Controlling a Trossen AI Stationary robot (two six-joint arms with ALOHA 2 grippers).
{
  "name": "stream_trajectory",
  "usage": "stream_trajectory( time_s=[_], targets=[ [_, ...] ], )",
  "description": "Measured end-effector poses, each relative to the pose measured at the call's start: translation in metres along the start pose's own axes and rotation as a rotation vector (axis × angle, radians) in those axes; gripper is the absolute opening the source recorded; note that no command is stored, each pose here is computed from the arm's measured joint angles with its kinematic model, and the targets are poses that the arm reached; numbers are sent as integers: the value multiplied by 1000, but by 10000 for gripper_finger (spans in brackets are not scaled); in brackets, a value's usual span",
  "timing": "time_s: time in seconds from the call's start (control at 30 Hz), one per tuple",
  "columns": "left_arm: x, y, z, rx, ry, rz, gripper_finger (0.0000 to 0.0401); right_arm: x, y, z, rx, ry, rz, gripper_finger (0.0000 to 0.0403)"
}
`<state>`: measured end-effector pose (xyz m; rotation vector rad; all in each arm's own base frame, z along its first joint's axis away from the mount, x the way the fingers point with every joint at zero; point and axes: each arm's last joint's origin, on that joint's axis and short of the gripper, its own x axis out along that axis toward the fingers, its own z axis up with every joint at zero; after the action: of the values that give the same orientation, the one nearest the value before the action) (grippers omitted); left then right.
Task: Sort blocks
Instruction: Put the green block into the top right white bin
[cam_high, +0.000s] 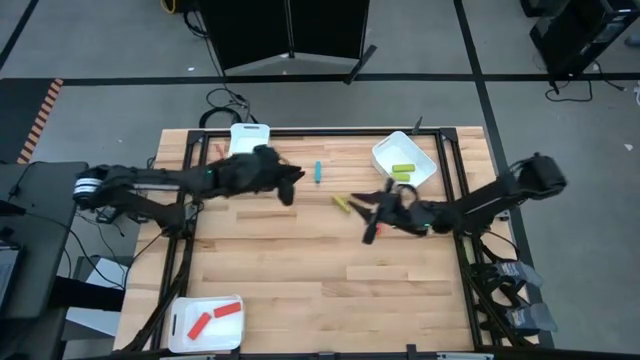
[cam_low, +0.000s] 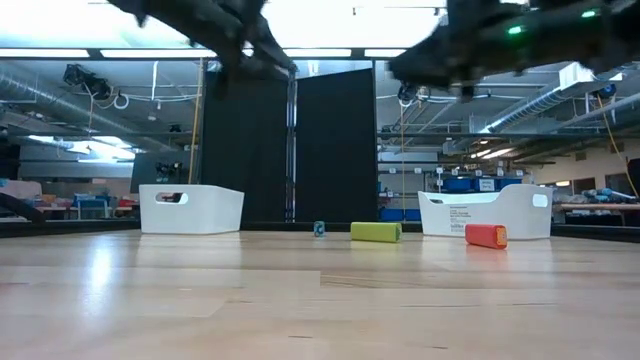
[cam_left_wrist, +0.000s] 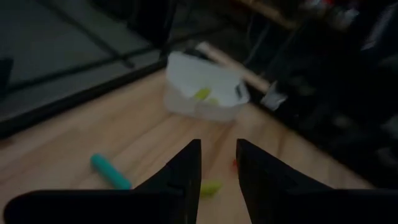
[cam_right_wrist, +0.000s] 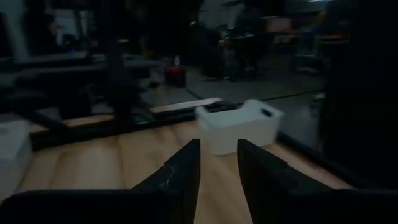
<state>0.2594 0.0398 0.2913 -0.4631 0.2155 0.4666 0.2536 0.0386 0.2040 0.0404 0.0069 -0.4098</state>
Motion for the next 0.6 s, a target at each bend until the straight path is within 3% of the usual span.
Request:
stream_trajectory(
  time_s=[0.37,0.6],
  targets=[
    [89,25,12,17,194,195,108,-66,-26,3,-20,-30,-179,117],
    [137,34,12,-1,280,188,108,-83,-32,1,-22,42,-202,117]
  ],
)
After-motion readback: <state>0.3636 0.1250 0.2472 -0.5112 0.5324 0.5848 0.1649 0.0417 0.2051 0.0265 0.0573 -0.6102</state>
